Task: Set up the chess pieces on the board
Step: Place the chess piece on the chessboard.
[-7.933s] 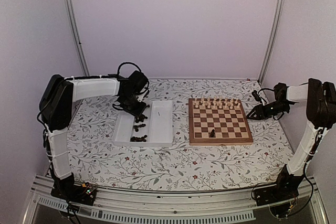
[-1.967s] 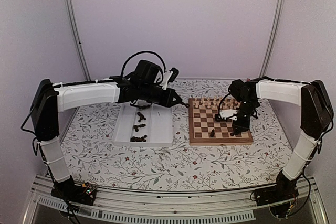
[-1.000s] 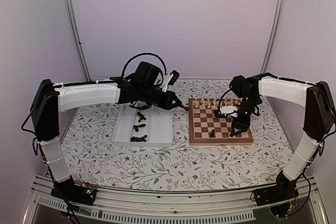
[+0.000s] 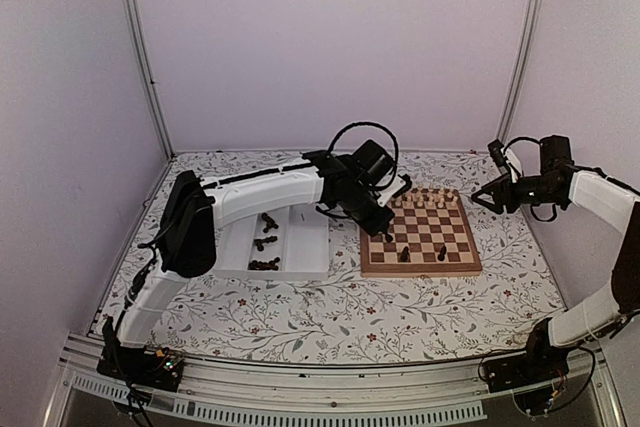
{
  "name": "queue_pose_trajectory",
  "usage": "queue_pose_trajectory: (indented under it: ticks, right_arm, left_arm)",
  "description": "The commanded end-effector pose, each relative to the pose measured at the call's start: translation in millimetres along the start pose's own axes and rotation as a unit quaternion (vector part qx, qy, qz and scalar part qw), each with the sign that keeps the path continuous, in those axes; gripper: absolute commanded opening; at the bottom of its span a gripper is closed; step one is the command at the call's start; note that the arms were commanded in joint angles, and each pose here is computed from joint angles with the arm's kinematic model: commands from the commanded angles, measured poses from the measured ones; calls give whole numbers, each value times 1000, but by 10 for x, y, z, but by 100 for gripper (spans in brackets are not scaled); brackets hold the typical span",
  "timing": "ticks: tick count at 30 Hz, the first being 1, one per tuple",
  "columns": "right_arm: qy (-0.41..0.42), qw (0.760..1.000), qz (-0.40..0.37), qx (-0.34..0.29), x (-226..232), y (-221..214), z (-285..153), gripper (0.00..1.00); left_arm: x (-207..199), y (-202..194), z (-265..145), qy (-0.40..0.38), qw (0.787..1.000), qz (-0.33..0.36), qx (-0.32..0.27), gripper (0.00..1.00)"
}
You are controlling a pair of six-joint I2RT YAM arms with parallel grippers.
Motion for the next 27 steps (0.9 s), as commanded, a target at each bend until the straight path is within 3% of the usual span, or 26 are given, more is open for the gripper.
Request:
queue_pose_trajectory:
  ticks: [1,8,11,16,22,27]
  right_arm:
    - [24,999,1,-21,45,88,8,59]
    - [34,999,-1,-23,71,93,18,59]
    - [39,999,3,-20,74,76,33,60]
    - [67,997,-25,3,291,69,176,61]
    - [113,983,-127,63,864,130,544,59]
    - [129,972,-162,116,1076,127,924,55]
  left_arm:
    - [-41,-38,99,14,1000,17,15,7]
    - [-89,-37,172,11,1000,20,15,10]
    - [-130,-17,182,3,1000,17,12,32]
    - [-188,138,29,-14,1000,8,-15,42]
    - [117,465,-852,57,995,-4,-84,50]
    - [711,317,-1526,113,981,-73,-143,53]
Point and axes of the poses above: each gripper's point midway between its finger pads, its own z axis out along the fingers, its own x axis along the line the jaws close on, y = z × x, the point moved 3 cm from there along -z, back along the fingers, and after that the axes turned 1 degree about z, right-handed, at the moved point
